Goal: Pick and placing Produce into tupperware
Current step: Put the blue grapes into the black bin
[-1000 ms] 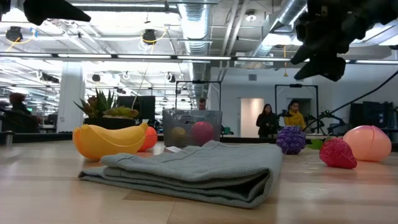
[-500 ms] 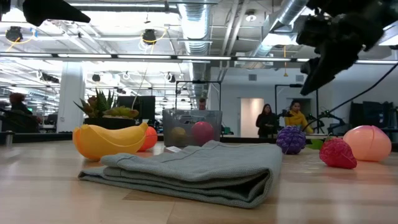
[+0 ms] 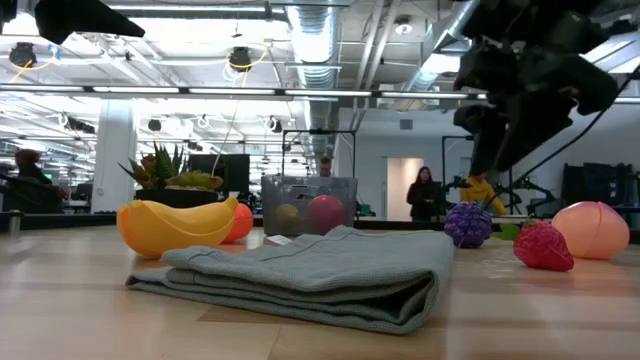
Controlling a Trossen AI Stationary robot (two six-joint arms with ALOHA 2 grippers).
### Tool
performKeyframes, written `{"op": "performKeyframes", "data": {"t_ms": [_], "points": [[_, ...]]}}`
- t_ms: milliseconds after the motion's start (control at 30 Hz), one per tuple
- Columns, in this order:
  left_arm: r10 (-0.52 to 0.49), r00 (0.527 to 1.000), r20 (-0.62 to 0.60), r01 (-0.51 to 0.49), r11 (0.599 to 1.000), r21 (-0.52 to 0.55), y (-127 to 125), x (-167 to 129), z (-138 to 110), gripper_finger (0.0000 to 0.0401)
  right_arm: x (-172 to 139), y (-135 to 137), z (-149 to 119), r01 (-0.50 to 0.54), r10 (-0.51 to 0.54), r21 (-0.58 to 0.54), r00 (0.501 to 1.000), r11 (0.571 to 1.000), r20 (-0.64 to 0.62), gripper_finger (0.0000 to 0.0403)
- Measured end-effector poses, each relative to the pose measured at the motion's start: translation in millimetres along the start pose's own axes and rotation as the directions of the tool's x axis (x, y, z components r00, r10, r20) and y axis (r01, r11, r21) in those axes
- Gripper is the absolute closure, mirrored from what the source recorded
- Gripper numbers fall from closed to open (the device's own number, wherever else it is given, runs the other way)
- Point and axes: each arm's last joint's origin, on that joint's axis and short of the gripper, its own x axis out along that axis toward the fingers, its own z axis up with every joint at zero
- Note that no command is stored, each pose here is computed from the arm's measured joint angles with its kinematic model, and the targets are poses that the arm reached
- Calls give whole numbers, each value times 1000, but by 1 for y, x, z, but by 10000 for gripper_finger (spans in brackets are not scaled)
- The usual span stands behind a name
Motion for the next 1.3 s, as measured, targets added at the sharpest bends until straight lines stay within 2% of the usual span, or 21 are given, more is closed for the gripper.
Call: {"op": "performKeyframes", "data": {"t_ms": [200,500,733,1300], "points": [[0,1000,0,0,1000,-2,0,0,0,106,5,-8,8,-4,4,-5,1000,1000,-17,142],[1,1000,-1,-1,1000,2,0,0,0,106,24,-9,11,-54,49,-41,994,998,-102,141],[2,1000,-4,-1,1000,4,1,0,0,106,29,-11,18,-55,50,-38,992,998,-113,141],[1,1000,-10,-1,1000,-3,1,0,0,106,43,-14,15,-67,59,-39,982,997,-178,141]]}}
